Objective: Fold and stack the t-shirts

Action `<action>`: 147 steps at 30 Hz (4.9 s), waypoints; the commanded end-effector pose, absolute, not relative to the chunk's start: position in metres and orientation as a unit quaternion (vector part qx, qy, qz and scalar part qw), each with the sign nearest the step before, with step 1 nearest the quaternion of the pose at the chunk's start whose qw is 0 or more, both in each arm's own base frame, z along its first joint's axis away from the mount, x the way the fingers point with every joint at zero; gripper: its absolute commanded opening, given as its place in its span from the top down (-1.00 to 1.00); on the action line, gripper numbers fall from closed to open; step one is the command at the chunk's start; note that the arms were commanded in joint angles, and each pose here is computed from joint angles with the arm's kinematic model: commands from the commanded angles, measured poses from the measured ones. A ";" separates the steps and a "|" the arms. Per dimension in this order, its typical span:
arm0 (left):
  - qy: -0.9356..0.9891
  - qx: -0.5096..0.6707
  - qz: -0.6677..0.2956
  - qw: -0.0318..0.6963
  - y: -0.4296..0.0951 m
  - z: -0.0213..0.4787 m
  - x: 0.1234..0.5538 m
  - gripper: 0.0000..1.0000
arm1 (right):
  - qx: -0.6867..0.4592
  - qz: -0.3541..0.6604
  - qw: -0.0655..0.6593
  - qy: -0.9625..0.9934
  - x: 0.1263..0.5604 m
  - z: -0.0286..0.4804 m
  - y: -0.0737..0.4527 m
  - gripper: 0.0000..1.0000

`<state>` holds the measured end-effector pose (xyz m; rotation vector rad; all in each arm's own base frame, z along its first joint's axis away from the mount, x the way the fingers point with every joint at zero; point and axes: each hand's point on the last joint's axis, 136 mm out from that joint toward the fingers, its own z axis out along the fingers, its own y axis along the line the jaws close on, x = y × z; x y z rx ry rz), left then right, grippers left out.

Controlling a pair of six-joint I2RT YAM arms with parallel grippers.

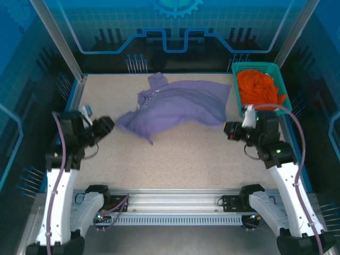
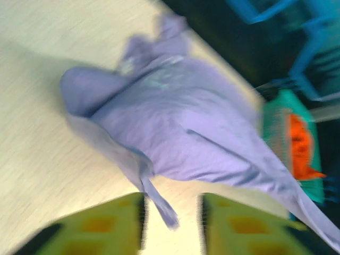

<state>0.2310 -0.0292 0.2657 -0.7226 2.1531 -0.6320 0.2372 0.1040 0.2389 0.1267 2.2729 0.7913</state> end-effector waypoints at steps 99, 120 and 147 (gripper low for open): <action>0.857 -0.434 -0.129 0.245 0.118 0.112 0.583 -0.13 | 0.114 0.171 0.053 0.977 0.246 0.038 0.132 -0.02; 0.906 -0.394 -0.104 0.113 -0.030 0.078 0.270 -0.41 | 0.092 0.240 0.083 0.963 0.241 0.050 0.144 -0.11; 0.865 -0.497 -0.009 0.072 0.000 0.006 0.142 -0.22 | 0.188 0.183 0.073 0.962 0.232 0.025 0.099 -0.15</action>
